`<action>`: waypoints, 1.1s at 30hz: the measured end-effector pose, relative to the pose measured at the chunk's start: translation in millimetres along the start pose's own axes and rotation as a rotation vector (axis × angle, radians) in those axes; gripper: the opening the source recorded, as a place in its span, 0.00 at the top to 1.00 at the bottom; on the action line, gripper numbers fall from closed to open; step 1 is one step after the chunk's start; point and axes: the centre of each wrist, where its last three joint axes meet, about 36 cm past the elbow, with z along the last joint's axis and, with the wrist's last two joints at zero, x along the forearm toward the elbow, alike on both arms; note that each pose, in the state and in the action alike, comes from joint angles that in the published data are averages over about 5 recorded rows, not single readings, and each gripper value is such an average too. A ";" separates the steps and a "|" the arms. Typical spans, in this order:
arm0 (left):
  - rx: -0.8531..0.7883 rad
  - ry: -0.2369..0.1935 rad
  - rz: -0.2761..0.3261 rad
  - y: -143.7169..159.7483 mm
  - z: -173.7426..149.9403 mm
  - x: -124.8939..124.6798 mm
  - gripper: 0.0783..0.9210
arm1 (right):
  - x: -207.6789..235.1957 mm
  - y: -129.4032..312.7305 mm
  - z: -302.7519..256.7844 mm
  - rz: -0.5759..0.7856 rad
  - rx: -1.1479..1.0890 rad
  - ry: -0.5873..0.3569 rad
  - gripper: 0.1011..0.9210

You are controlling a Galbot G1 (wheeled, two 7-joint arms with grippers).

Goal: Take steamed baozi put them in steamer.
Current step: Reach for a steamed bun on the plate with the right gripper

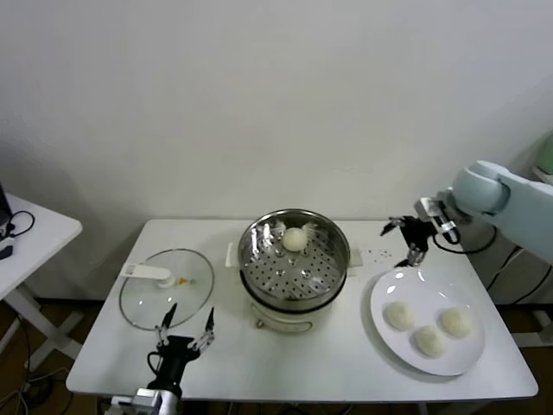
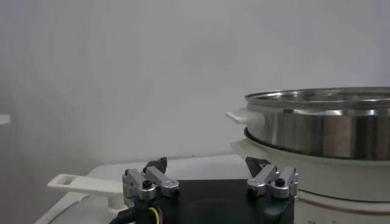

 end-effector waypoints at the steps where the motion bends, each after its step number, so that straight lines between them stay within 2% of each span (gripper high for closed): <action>1: 0.000 0.001 0.001 -0.3 0.4 0.1 0.12 | -4.5 4.7 4.7 -0.007 -0.014 0.003 0.12; 16: 0.005 0.000 -0.005 -1.0 1.9 1.4 0.12 | -73.4 52.3 34.0 -0.119 -0.115 0.048 0.12; 33: 0.007 0.012 -0.002 -1.7 8.2 1.2 0.12 | -114.3 56.0 38.6 -0.136 -0.122 0.090 0.12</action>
